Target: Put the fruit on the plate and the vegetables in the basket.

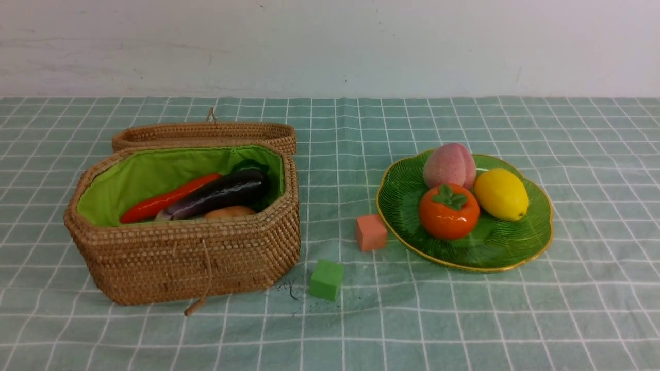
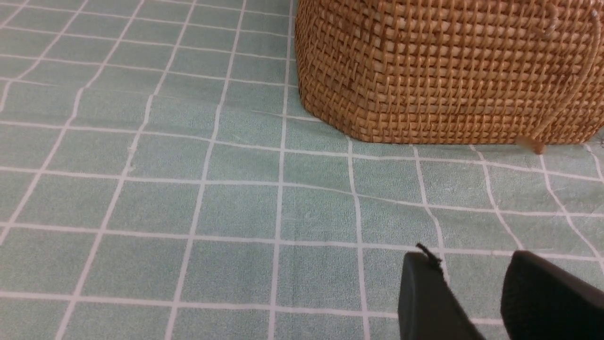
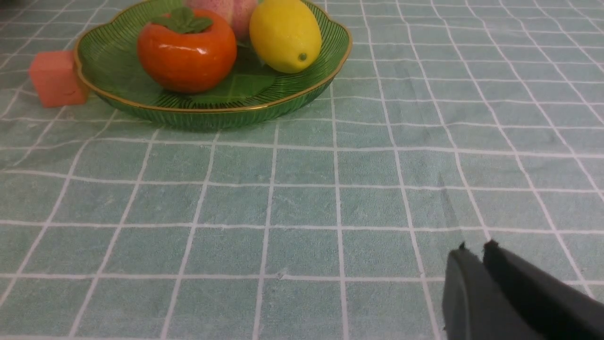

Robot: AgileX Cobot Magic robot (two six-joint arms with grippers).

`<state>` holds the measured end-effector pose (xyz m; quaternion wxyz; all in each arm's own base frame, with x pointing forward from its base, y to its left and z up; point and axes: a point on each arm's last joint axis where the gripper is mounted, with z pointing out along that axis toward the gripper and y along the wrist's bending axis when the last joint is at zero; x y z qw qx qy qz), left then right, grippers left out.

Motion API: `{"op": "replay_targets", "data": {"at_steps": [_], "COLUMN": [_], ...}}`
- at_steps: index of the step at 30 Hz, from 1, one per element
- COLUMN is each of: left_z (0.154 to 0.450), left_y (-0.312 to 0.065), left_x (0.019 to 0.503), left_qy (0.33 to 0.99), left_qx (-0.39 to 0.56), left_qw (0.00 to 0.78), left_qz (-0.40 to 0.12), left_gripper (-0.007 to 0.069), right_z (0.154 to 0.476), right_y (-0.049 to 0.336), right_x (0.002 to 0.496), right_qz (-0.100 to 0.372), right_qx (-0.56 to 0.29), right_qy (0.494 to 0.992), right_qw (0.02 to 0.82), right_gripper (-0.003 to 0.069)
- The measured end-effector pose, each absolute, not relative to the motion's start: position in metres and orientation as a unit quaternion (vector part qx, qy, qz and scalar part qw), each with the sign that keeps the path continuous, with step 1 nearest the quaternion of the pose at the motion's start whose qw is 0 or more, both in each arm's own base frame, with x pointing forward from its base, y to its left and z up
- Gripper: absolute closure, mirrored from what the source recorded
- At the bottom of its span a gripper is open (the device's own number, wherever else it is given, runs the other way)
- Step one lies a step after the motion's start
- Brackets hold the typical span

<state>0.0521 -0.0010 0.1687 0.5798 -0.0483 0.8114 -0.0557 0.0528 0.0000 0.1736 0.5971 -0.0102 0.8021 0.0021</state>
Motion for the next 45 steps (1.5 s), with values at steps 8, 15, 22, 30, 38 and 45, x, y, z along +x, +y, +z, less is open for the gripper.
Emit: {"op": "replay_targets", "data": {"at_steps": [8,15,22,30,38,45], "left_z": [0.1687,0.1687,0.1687,0.1692,0.1692,0.1692], "left_y": [-0.001,-0.001,-0.001,-0.0011,-0.0011,-0.0032], "left_x": [0.0521,0.0521,0.0521,0.0523,0.0523,0.0522], "left_qy": [0.811,0.811,0.811,0.81,0.81,0.811], "left_qx": [-0.048,-0.048,-0.048,-0.048,-0.048,-0.033], "left_qw": [0.58,0.58,0.58,0.582,0.582,0.581], "left_qz": [-0.056,-0.056,-0.056,-0.056,-0.056,-0.068], "left_gripper": [0.0386,0.0386,0.0386,0.0386,0.0386,0.0386], "right_z": [0.1736,0.1736,0.1736,0.1736,0.1736,0.1736], "right_y": [0.0,0.0,0.0,0.0,0.0,0.0], "right_x": [0.0528,0.0528,0.0528,0.0528,0.0528,0.0528], "right_qz": [0.002,0.002,0.002,0.002,0.002,0.002], "right_qx": [-0.01,-0.01,-0.01,-0.01,-0.011,-0.011], "right_qy": [0.802,0.802,0.802,0.802,0.802,0.802], "right_qw": [0.597,0.597,0.597,0.597,0.597,0.597], "right_gripper": [0.0592,0.0584,0.0574,0.0571,0.0567,0.0559]}}
